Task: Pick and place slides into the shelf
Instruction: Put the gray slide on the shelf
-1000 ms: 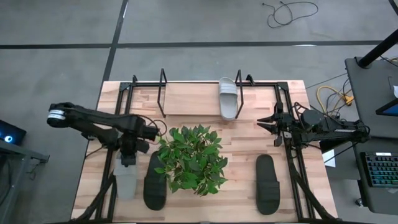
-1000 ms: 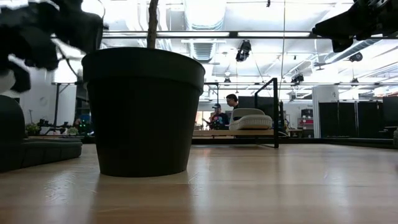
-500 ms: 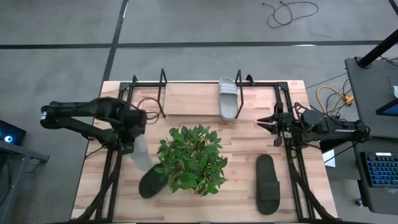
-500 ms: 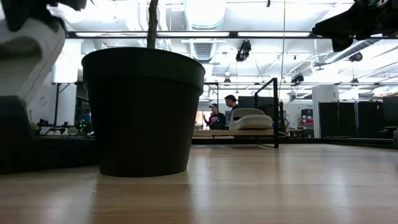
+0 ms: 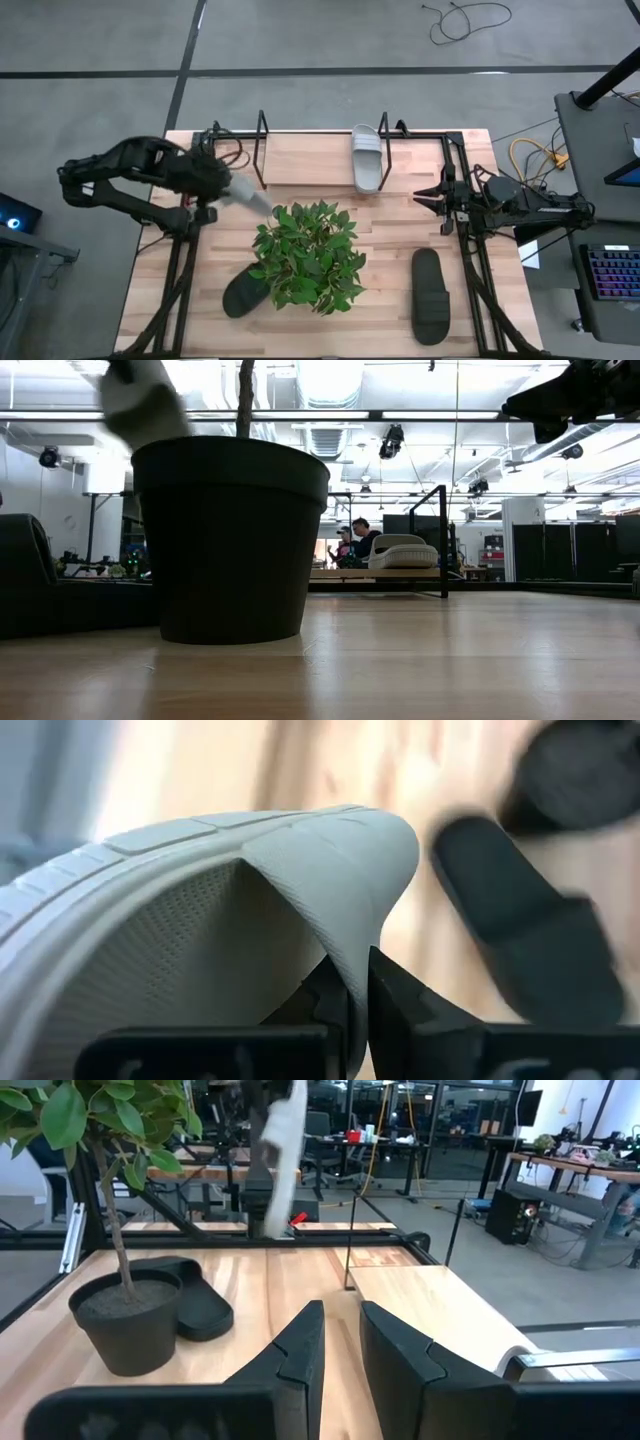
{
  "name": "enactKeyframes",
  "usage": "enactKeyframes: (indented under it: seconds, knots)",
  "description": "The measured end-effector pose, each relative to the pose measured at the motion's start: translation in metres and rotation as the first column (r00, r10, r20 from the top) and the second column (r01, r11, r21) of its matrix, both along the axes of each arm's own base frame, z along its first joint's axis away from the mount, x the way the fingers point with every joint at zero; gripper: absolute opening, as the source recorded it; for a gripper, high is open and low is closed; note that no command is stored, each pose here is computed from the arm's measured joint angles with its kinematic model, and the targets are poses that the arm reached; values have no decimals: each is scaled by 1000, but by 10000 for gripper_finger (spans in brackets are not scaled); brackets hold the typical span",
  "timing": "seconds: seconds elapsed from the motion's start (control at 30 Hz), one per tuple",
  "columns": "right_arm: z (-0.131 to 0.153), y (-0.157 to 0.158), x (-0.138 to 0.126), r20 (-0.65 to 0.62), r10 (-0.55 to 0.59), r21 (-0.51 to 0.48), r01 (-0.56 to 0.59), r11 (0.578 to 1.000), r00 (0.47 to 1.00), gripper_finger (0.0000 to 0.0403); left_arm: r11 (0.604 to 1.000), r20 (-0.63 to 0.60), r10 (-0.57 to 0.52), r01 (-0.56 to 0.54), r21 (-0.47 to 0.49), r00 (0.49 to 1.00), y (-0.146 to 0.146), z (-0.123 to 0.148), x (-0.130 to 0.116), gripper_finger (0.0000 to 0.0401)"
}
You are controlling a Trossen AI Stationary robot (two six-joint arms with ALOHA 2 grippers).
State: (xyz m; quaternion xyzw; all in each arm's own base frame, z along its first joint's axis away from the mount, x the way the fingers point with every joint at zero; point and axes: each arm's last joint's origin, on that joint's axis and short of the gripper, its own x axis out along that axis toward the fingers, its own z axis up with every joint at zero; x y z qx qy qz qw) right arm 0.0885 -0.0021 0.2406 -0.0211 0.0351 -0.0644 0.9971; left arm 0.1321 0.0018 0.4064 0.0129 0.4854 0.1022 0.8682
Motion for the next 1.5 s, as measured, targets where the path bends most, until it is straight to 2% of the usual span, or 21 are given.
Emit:
enactKeyframes:
  seconds: [0.1, 0.27, 0.47, 0.8, 0.93, 1.1, 1.23, 1.37, 1.5]
  knots:
    - [0, 0, 1, -3, 2, 28, -2, 1000, 1000, 59, 994, 98, -46, 36, 101, 994, 2, 9, 8, 0]
    - [0, 0, 2, -1, 2, 36, -2, 999, 1000, 59, 968, 225, -177, 129, 215, 958, 1, 21, 22, 0]
    - [6, 0, 6, 56, 6, 35, -8, 999, 998, 59, 927, 280, -267, 166, 337, 922, 1, 28, 39, 0]
    - [21, 1, 23, 176, 14, -103, 5, 995, 984, 59, 830, 365, -373, 131, 541, 853, 2, 44, 72, 0]
    - [26, 1, 30, 212, 21, -187, 19, 982, 977, 59, 805, 407, -403, 107, 583, 820, 3, 50, 81, 0]
    - [26, 4, 40, 202, 124, -329, -52, 943, 971, 69, 805, 439, -432, 118, 581, 788, 3, 50, 95, 0]
    - [27, 5, 48, 216, 128, -382, -36, 923, 968, 107, 806, 442, -439, 125, 579, 782, 6, 51, 104, 0]
    - [31, 5, 54, 241, 128, -451, -5, 892, 962, 160, 805, 465, -425, 89, 586, 776, 11, 60, 111, 0]
    - [51, 5, 56, 298, 121, -488, 42, 872, 947, 199, 816, 534, -415, 41, 577, 737, 20, 78, 117, 0]
